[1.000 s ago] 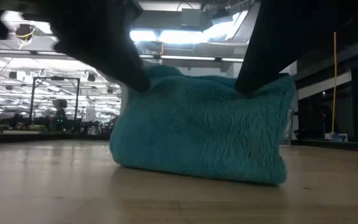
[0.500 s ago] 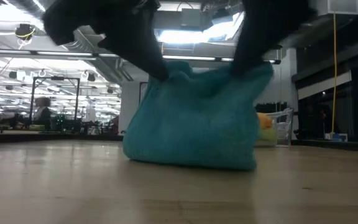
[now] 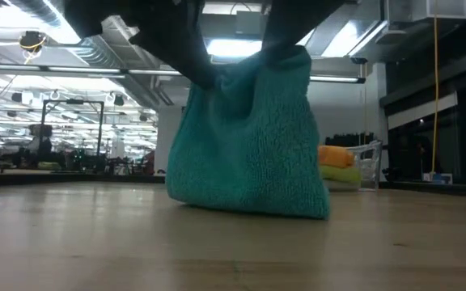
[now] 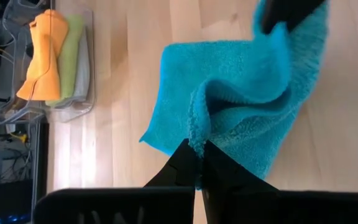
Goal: Fold microfiber towels
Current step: Fold the blue microfiber
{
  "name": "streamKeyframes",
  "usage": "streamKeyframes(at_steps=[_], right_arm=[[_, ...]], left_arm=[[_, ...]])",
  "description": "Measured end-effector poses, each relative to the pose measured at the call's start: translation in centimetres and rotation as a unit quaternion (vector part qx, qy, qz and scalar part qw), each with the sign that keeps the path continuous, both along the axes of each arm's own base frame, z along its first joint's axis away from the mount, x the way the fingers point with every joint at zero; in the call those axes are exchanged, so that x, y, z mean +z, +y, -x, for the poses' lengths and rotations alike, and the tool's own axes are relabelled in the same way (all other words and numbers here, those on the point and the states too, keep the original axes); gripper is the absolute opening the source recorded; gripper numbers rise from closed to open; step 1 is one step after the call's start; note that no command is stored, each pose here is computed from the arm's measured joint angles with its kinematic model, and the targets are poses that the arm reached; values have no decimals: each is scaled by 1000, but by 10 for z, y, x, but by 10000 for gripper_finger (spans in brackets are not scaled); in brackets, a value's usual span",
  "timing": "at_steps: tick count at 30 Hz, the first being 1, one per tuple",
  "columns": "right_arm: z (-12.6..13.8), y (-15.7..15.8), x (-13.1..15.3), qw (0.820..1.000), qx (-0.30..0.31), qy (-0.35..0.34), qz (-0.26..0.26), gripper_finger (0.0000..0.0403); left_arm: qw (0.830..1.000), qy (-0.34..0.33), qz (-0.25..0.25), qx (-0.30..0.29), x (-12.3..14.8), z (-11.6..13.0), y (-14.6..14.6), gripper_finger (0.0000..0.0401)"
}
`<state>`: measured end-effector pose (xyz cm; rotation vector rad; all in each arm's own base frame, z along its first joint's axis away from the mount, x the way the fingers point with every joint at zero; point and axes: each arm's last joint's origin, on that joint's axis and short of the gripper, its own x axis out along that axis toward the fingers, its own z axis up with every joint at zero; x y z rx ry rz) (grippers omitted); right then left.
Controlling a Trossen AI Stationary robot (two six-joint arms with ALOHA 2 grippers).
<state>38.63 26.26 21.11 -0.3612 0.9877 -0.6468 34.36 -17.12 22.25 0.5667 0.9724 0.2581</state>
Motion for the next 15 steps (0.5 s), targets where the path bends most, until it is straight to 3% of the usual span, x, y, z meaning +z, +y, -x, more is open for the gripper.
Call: streamKeyframes(at_steps=[7, 11, 15], right_arm=[[-2, -9, 10, 999, 31, 27, 26, 0], [9, -17, 27, 999, 33, 17, 35, 0], [27, -31, 25, 999, 9, 23, 45, 0]], left_arm=[[1000, 27, -14, 4, 0, 4, 5, 0], [999, 39, -20, 9, 1, 5, 10, 0], [999, 30, -15, 14, 13, 7, 18, 0]])
